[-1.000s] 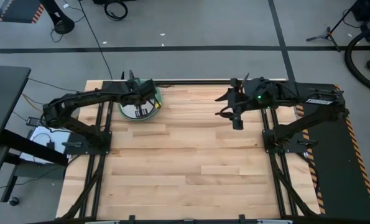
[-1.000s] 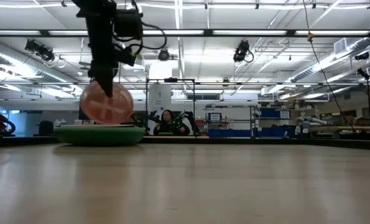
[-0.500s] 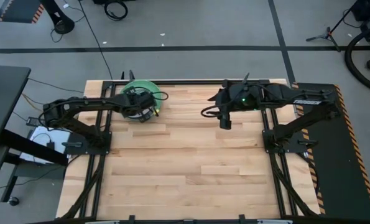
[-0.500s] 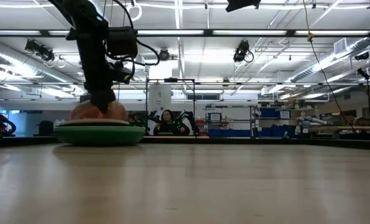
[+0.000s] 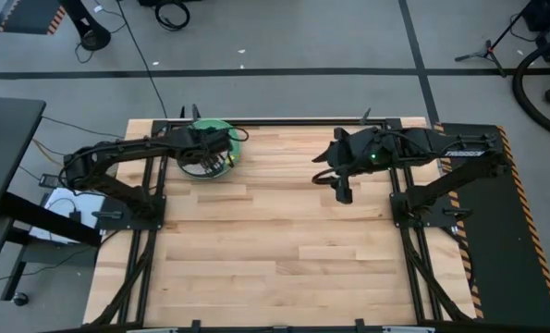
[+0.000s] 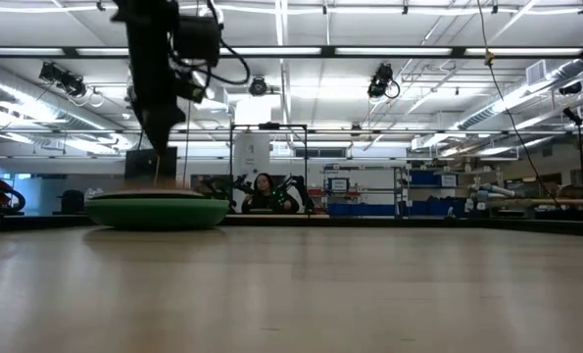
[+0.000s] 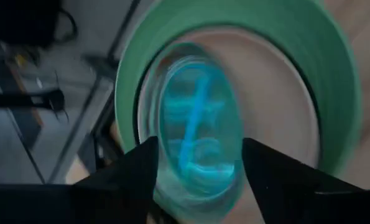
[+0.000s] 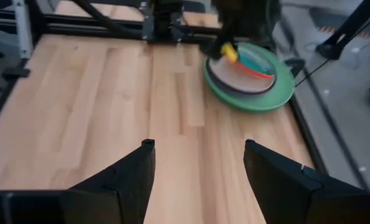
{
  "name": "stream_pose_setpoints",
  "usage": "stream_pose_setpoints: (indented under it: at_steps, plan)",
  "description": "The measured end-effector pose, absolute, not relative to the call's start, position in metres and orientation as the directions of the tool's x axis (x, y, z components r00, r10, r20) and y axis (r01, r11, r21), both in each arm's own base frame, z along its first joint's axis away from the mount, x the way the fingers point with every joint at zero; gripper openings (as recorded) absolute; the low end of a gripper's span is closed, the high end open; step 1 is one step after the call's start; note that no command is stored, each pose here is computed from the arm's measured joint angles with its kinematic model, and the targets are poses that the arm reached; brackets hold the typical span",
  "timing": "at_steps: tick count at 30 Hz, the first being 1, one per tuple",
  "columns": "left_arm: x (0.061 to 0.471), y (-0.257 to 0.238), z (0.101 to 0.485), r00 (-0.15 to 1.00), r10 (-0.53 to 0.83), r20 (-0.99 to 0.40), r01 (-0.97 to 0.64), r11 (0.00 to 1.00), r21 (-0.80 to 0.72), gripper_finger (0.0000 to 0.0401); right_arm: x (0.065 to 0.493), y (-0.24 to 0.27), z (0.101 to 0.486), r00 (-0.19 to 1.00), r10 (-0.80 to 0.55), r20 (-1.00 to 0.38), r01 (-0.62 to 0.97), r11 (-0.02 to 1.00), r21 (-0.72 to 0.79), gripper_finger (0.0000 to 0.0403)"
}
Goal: Stack plastic plates
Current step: Stack the stacked transparent plates on top of the white plate, then return to Home Position
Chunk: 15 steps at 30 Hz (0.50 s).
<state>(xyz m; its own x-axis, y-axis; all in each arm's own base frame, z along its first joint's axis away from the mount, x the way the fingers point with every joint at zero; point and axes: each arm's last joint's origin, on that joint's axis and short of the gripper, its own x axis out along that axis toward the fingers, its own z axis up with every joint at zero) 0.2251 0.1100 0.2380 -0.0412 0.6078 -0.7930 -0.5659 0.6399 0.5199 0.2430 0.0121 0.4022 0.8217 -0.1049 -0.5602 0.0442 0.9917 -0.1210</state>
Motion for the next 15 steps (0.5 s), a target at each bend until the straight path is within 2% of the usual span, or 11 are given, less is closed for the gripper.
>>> stream_pose_setpoints:
  at_steps: [3,6,9,11,13,15]
  plan:
    - [0.22,0.101,0.265,-0.046,0.564,-0.824,-0.583,0.655,0.481,0.0247,0.239,0.011,0.4,0.802,-0.09,-0.591,0.066,0.996,-0.061,0.0251]
    - [0.215,0.091,0.29,0.065,0.553,-0.831,-0.612,0.68,0.405,0.0247,0.237,0.004,0.396,0.77,-0.063,-0.635,0.107,0.994,0.032,0.025]
    - [0.208,0.084,0.311,0.259,0.527,-0.809,-0.656,0.711,0.253,0.0238,0.237,-0.005,0.392,0.759,-0.009,-0.652,0.097,0.99,0.099,0.0245]
    - [0.203,0.08,0.324,0.447,0.514,-0.732,-0.677,0.729,0.099,0.023,0.238,-0.011,0.386,0.76,-0.011,-0.65,0.083,0.993,0.081,0.0237]
    - [0.197,0.076,0.335,0.632,0.503,-0.59,-0.649,0.759,-0.048,0.022,0.239,-0.018,0.377,0.782,-0.032,-0.622,0.076,0.996,0.044,0.022]
    - [0.191,0.073,0.338,0.764,0.491,-0.418,-0.596,0.786,-0.165,0.021,0.242,-0.025,0.365,0.823,-0.045,-0.566,0.078,0.996,0.035,0.0191]
